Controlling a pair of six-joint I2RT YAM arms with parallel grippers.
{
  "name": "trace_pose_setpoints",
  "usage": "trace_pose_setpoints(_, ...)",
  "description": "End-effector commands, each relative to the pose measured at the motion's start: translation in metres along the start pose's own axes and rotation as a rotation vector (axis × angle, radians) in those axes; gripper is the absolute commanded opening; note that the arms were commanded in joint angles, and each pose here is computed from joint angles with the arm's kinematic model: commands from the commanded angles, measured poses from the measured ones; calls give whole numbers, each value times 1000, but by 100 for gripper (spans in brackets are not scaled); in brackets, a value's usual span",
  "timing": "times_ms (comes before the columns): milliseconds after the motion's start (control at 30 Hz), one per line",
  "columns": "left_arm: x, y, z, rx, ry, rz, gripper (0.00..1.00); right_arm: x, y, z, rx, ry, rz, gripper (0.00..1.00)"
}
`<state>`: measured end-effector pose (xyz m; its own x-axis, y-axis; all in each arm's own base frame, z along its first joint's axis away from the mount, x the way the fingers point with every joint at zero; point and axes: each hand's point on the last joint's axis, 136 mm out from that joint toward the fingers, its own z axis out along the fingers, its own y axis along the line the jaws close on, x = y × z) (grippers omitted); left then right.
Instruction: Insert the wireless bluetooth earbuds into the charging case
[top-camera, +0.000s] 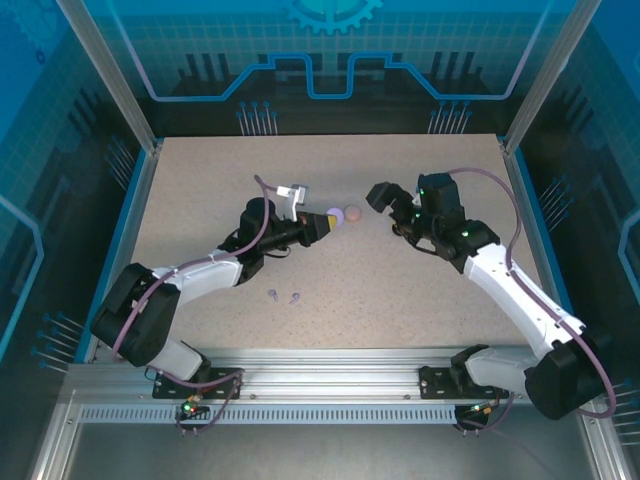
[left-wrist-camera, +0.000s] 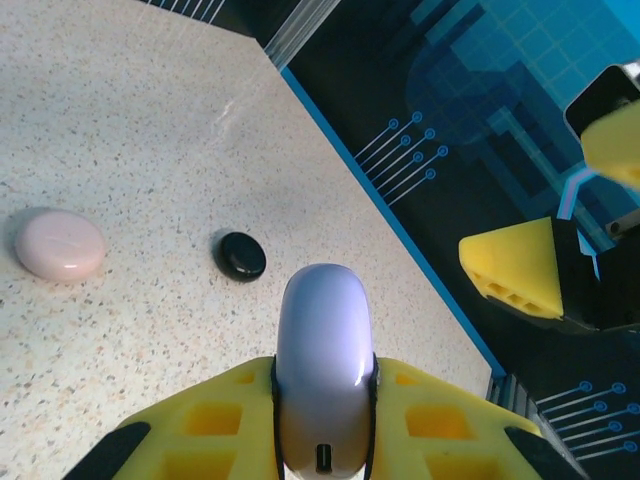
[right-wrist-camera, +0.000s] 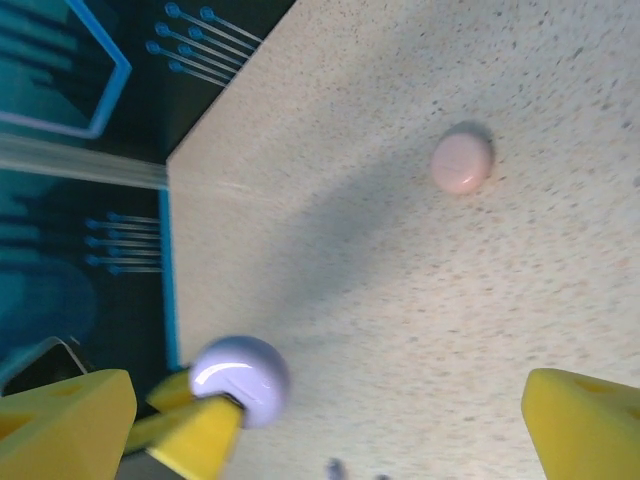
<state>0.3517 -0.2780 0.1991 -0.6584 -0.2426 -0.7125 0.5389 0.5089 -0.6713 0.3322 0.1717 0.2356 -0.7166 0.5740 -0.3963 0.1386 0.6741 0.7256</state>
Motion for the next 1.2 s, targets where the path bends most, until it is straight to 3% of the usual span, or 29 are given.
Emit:
trace_pose_setpoints(0,-13,-17,-8,67,14,38,0,9,-11,-3,9,25,-255,100)
trace_pose_setpoints(167,-10,-21,-12,107,70,35,0,30,7,-1,-106,96,-462,100)
trace_pose_setpoints(400,-6,-29,-14,163,112,35,0,58,23,16,-189,208,-561,99)
trace_pose_setpoints(900,-2,-38,-16,207,141,34,0,65,28,39,-175,237,-575,97)
trace_pose_setpoints(1167,-4,-45,-18,231,144,35,0,58,9,50,-123,228,-543,95)
